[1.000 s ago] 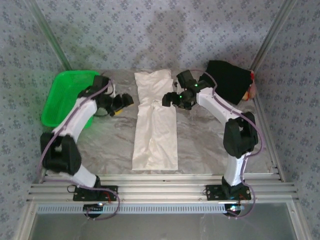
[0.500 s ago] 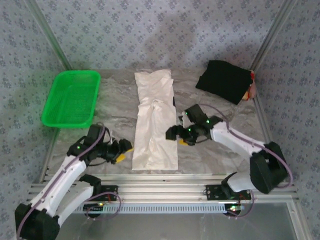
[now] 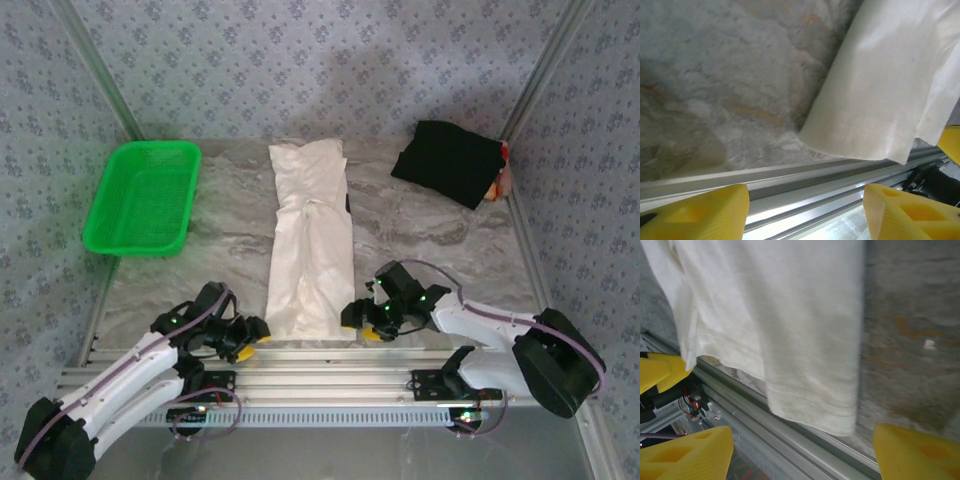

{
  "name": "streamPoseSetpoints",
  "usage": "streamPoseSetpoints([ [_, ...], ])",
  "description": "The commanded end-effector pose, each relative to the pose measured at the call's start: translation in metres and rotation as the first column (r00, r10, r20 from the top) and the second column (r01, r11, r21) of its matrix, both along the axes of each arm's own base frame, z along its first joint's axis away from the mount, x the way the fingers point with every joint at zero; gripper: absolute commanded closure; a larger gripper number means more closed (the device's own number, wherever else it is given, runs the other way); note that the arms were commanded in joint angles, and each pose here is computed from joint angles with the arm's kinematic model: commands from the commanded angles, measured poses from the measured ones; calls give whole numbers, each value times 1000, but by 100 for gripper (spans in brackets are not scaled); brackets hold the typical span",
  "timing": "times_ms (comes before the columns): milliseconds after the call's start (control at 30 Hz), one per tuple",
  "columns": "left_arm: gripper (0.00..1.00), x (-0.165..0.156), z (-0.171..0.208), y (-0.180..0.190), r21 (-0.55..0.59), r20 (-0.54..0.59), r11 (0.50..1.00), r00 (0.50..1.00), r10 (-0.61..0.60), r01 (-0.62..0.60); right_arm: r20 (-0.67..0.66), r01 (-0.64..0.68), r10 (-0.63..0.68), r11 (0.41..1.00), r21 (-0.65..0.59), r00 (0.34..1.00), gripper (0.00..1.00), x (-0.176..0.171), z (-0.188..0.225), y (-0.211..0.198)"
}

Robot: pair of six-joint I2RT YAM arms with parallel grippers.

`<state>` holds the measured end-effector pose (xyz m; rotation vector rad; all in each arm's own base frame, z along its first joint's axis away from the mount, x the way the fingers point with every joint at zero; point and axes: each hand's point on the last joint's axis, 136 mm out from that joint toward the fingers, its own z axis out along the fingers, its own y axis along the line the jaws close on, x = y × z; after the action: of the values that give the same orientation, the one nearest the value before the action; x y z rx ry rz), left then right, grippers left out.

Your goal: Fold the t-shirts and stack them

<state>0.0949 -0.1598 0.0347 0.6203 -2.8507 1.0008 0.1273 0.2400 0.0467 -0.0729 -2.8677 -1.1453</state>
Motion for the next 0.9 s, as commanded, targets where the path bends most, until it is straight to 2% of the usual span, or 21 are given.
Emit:
streamPoseSetpoints([
  [0, 39, 14, 1, -3, -6, 37, 999, 998, 53, -53, 17, 31, -31, 1000, 5, 999, 26, 5, -5, 4],
  [467, 44, 45, 2, -16, 20, 108, 999, 993, 39, -42, 3, 37, -37, 999, -17, 999, 30, 2, -20, 4],
  [867, 48, 66, 9, -43, -23, 155, 1000, 988, 10, -7, -16, -18, 18, 999, -48, 1000, 40, 2, -25, 22],
])
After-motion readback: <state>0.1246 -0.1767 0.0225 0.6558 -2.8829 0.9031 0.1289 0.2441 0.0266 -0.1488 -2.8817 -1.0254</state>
